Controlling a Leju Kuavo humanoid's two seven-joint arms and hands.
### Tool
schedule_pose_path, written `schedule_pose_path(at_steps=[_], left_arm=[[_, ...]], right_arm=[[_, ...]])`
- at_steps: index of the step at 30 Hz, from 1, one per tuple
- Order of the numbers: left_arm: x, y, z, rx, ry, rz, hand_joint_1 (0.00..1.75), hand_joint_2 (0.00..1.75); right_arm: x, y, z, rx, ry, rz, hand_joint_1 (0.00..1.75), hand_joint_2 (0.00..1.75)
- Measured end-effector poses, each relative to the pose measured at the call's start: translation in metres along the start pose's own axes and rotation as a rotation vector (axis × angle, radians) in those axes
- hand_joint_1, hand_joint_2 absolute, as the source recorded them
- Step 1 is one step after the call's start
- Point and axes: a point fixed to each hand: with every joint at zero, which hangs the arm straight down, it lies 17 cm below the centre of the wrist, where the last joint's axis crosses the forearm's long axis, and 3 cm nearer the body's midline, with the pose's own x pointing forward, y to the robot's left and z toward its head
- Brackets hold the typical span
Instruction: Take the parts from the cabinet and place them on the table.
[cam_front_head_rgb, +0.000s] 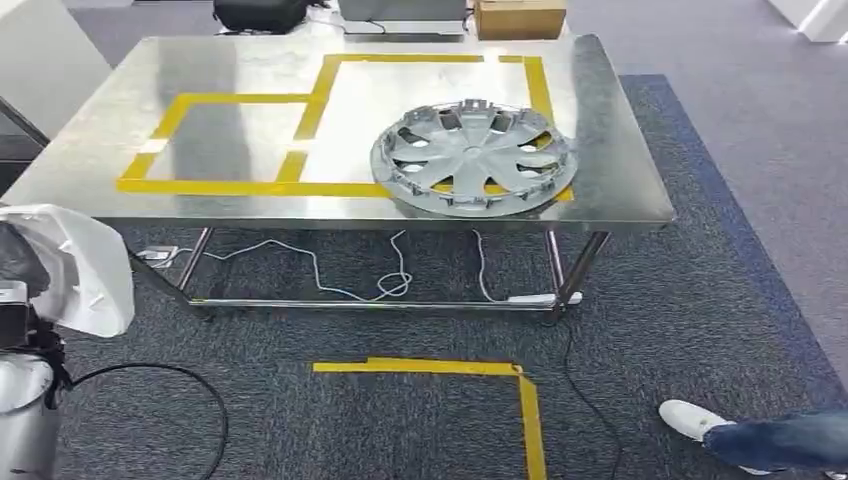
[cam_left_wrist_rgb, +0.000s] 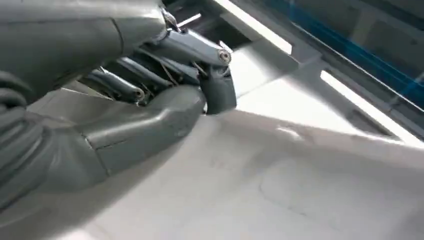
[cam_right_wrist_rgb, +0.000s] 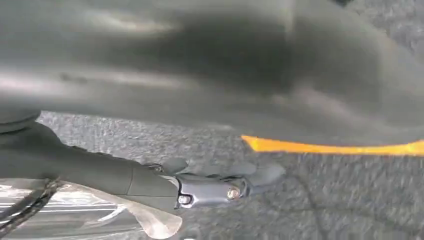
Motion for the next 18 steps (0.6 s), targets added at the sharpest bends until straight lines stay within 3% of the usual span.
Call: schedule_pose_path(at_steps=[18], left_arm=[[-0.0012, 0.0010, 0.0005, 0.000, 0.003, -0.002, 1.75, 1.75]], right_arm=[[0.0045, 0.0031, -0.0005, 0.007, -0.009, 0.009, 0.00, 0.00]])
